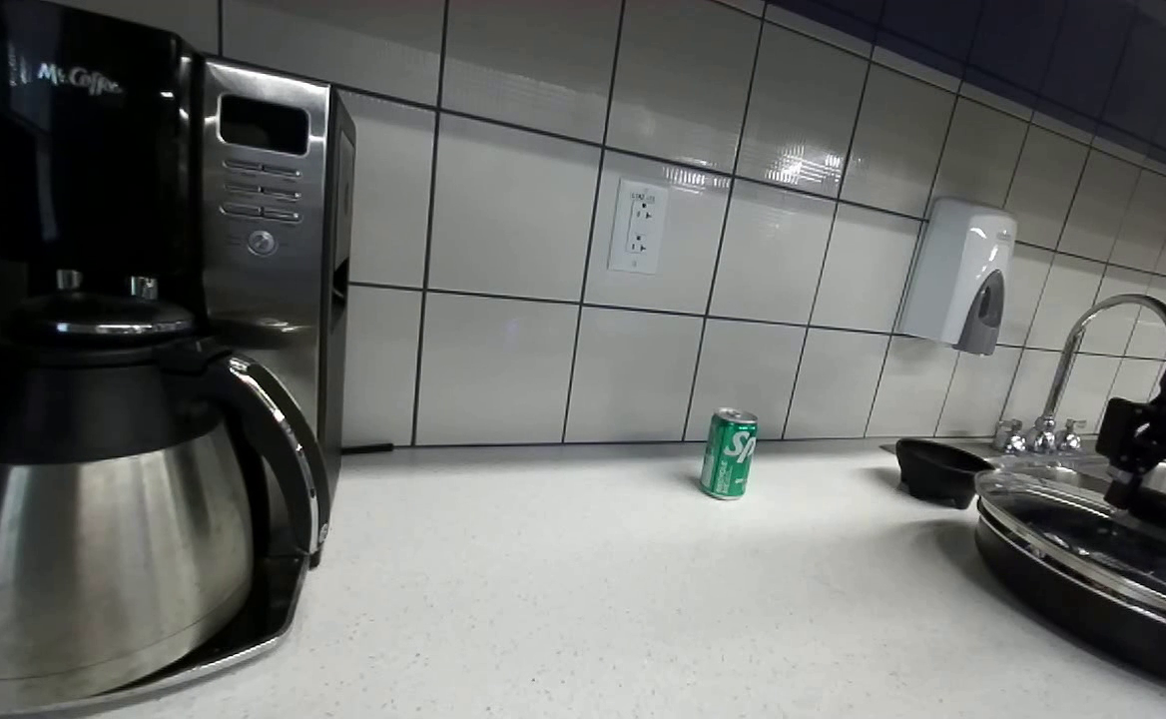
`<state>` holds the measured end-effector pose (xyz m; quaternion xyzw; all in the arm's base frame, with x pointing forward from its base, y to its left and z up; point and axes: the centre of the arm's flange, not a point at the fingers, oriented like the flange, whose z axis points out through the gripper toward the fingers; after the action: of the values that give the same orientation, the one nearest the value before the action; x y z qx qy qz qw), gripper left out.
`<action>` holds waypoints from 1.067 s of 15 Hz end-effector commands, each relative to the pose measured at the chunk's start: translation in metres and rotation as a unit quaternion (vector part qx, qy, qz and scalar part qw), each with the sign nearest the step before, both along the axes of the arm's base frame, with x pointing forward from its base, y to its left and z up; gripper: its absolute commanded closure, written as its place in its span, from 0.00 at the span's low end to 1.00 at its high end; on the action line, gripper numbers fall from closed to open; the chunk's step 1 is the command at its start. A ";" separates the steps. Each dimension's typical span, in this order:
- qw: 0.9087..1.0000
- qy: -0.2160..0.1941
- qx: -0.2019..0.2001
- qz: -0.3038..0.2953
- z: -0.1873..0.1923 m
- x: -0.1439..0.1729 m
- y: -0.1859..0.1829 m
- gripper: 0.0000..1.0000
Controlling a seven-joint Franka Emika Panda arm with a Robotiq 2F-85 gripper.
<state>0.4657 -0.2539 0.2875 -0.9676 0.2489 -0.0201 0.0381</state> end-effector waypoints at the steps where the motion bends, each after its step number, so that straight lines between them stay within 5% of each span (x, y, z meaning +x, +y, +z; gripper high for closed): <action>1: 1.000 0.008 -0.001 0.007 0.024 0.008 -0.004 0.61; 16: 1.000 0.025 -0.011 0.014 0.019 0.006 -0.008 0.61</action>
<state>0.4665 -0.2556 0.2907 -0.9729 0.2300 -0.0005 0.0220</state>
